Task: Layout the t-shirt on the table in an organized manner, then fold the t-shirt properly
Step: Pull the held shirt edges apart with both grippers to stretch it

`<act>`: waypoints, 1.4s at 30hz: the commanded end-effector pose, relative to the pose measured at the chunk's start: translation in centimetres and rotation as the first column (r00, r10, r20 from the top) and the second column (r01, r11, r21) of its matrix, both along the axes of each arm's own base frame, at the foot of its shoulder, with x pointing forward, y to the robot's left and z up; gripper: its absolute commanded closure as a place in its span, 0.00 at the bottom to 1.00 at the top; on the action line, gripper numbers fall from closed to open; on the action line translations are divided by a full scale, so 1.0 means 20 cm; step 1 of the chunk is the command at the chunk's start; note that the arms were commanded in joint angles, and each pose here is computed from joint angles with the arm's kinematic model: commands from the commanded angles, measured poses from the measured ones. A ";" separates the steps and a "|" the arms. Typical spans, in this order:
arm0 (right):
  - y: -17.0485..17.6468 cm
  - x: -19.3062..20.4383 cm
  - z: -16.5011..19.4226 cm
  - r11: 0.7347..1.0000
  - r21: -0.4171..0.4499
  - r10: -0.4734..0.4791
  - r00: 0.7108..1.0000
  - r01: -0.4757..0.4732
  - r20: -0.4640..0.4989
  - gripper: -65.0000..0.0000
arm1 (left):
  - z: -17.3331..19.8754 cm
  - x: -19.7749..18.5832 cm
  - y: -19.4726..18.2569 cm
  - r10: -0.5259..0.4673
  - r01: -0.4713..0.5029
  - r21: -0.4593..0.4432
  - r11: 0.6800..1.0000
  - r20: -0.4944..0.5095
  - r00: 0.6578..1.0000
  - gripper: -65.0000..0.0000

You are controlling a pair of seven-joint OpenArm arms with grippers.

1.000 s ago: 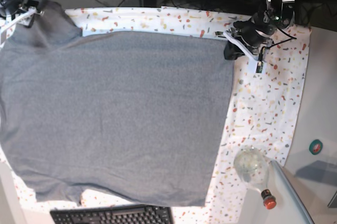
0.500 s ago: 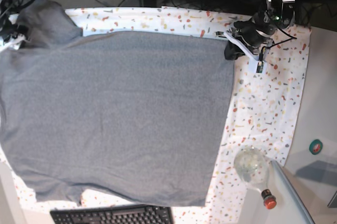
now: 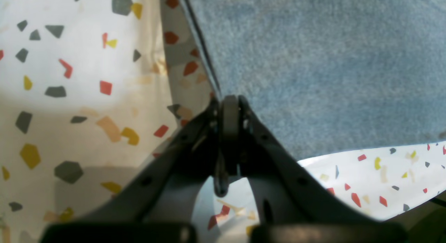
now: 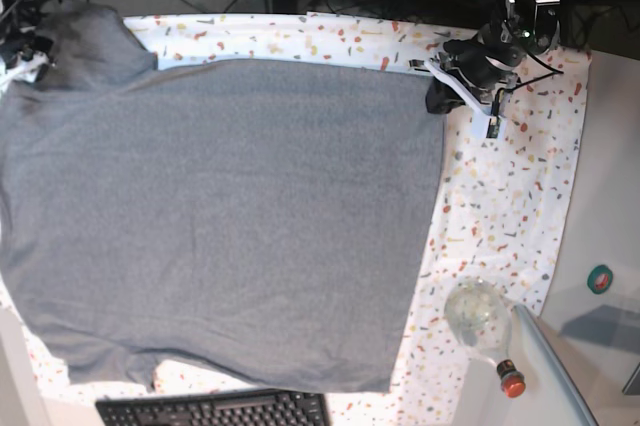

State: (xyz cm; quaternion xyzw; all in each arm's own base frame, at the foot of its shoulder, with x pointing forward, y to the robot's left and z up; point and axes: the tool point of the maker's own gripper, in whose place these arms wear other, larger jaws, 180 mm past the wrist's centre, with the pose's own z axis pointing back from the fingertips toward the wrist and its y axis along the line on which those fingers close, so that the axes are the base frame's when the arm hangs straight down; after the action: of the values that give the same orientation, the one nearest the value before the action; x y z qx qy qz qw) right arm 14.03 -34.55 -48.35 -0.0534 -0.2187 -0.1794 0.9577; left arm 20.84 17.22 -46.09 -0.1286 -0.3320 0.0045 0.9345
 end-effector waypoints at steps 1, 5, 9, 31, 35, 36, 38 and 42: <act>-0.05 0.08 0.10 0.999 -0.038 0.002 0.997 0.001 0.072 0.46 | 0.04 0.03 0.03 0.011 -0.011 0.001 1.000 0.036 0.999 1.00; -0.09 0.10 0.20 0.996 -0.073 -0.034 0.990 0.044 0.137 0.46 | 0.05 0.04 0.10 0.050 -0.050 0.012 0.999 0.043 0.998 1.00; -0.09 0.12 0.17 0.997 -0.053 -0.048 0.990 0.056 0.136 0.46 | 0.05 0.03 0.11 0.048 -0.049 0.017 0.999 0.042 0.998 1.00; 0.17 -0.02 -0.03 0.997 0.068 0.023 1.000 -0.024 0.016 0.46 | 0.05 0.03 0.08 0.038 -0.039 0.009 0.999 0.034 0.999 1.00; 0.16 0.00 0.02 0.999 0.046 0.028 0.999 -0.030 0.037 0.46 | 0.05 0.03 0.08 0.038 -0.039 0.010 0.999 0.038 0.999 1.00; 0.15 0.00 0.04 0.999 0.036 0.029 0.999 -0.031 0.044 0.46 | 0.05 0.03 0.08 0.039 -0.040 0.010 0.999 0.035 0.999 1.00; 0.14 0.00 0.07 0.999 0.018 0.038 0.998 -0.039 0.053 0.46 | 0.04 0.02 0.08 0.040 -0.040 0.010 0.999 0.033 0.999 1.00; 0.16 0.03 0.12 0.999 0.002 0.043 0.995 -0.043 0.085 0.46 | 0.04 0.02 0.08 0.037 -0.037 0.009 0.999 0.032 0.999 1.00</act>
State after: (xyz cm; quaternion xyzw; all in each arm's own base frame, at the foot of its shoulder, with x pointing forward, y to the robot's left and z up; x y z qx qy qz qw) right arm 13.97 -30.72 -46.84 -0.0324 -0.2422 -0.1646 0.9556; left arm 20.80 18.55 -45.95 -0.1169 -0.3354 0.0212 0.9345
